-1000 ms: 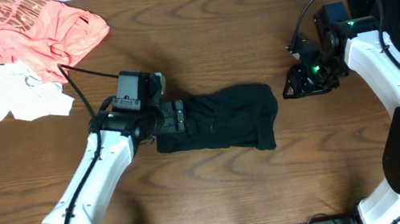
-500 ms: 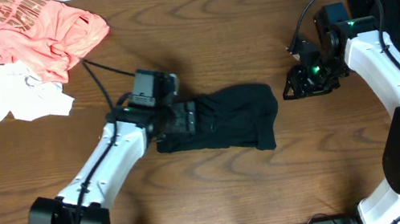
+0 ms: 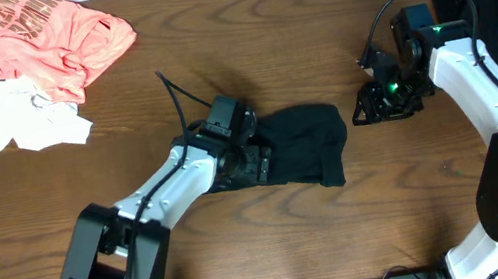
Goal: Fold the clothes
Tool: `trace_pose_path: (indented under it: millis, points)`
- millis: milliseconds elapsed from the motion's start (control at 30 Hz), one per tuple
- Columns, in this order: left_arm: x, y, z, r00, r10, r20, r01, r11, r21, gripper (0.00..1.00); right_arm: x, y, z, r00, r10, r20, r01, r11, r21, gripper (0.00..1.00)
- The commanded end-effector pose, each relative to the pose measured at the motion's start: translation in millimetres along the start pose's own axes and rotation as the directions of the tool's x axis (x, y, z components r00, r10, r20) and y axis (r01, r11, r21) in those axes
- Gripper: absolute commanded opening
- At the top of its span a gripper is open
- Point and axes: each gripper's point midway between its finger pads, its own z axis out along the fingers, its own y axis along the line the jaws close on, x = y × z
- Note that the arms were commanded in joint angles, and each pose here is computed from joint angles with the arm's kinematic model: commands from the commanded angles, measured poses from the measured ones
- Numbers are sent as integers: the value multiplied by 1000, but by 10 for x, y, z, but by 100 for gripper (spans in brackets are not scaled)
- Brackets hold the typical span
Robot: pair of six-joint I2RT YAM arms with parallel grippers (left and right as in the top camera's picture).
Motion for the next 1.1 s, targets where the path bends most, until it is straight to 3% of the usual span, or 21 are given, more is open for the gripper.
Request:
trace_pose_path:
  millis: [0, 233, 433, 667, 767, 867, 1067]
  points:
    - [26, 54, 125, 999, -2, -33, 2, 1000, -20, 85, -21, -7, -7, 1000, -7, 2, 7, 1000, -15, 43]
    - [-104, 2, 18, 1000, 9, 27, -8, 1000, -5, 85, -24, -7, -7, 1000, -7, 3, 7, 1000, -14, 42]
    - [-264, -120, -351, 991, 29, 132, -32, 999, 21, 86, -24, 34, -5, 999, 38, 2, -38, 999, -35, 41]
    - [-267, -203, -739, 980, 40, 197, -48, 998, 34, 93, -38, 78, 23, 993, 118, 6, -117, 991, -66, 42]
    - [-230, -205, -792, 980, 40, 193, -47, 998, 33, 94, -8, 90, 99, 993, 122, 2, -121, 989, -87, 49]
    - [-233, -212, -821, 979, 41, 200, -49, 998, 35, 95, 61, 55, 210, 991, 132, -9, -132, 987, -90, 67]
    - [-242, -214, -829, 978, 42, 205, -50, 998, 35, 98, 141, 72, 413, 991, 135, -5, -134, 980, -148, 84]
